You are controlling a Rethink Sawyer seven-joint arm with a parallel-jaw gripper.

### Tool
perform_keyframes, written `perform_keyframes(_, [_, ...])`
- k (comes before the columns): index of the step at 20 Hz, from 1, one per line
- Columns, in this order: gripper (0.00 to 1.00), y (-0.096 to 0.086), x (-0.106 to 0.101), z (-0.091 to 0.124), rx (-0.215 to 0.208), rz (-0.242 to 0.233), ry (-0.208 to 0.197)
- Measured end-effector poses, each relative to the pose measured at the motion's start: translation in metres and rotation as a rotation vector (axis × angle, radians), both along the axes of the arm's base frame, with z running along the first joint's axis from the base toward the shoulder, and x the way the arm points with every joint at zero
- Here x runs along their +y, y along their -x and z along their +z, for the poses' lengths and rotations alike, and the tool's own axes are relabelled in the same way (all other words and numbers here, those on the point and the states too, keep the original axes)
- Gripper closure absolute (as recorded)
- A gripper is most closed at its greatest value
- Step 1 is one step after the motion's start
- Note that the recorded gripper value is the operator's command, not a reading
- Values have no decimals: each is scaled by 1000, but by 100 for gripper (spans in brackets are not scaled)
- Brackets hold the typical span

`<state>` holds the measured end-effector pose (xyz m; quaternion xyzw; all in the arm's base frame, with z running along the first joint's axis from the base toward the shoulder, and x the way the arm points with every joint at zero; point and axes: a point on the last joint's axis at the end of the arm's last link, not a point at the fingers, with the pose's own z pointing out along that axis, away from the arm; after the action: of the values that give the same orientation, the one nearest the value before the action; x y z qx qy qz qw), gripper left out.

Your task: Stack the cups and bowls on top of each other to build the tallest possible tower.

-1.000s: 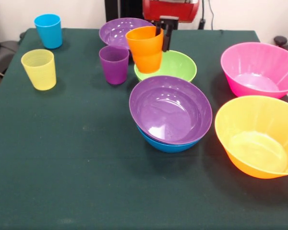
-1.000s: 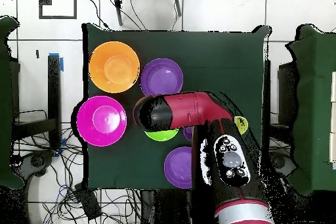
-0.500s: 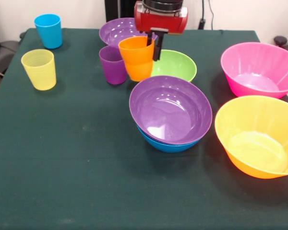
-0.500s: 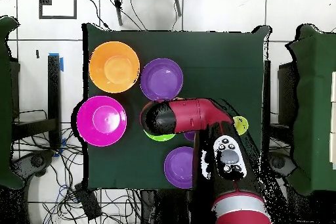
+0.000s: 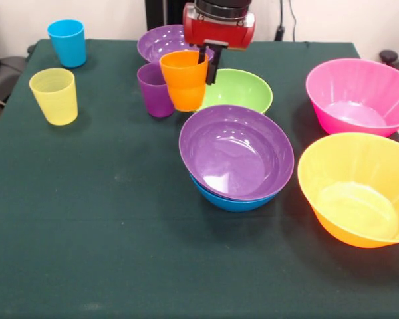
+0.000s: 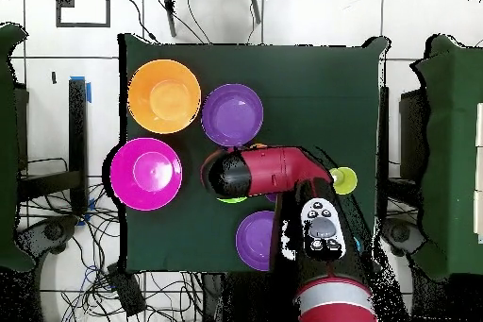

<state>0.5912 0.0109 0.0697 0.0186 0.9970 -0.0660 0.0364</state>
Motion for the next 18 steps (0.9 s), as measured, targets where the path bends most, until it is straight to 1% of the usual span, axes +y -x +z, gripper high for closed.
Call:
perform_keyframes(5, [100, 2, 9, 8, -6, 13, 24])
perform_keyframes(8, [100, 2, 18, 18, -17, 24, 45])
perform_keyframes(10, [100, 1, 20, 23, -19, 20, 47])
perform_keyframes(13, [100, -3, 23, 36, -21, 0, 43])
perform_keyframes(15, [100, -7, 23, 46, -19, -23, 38])
perform_keyframes(18, [100, -12, 21, 57, -16, -44, 36])
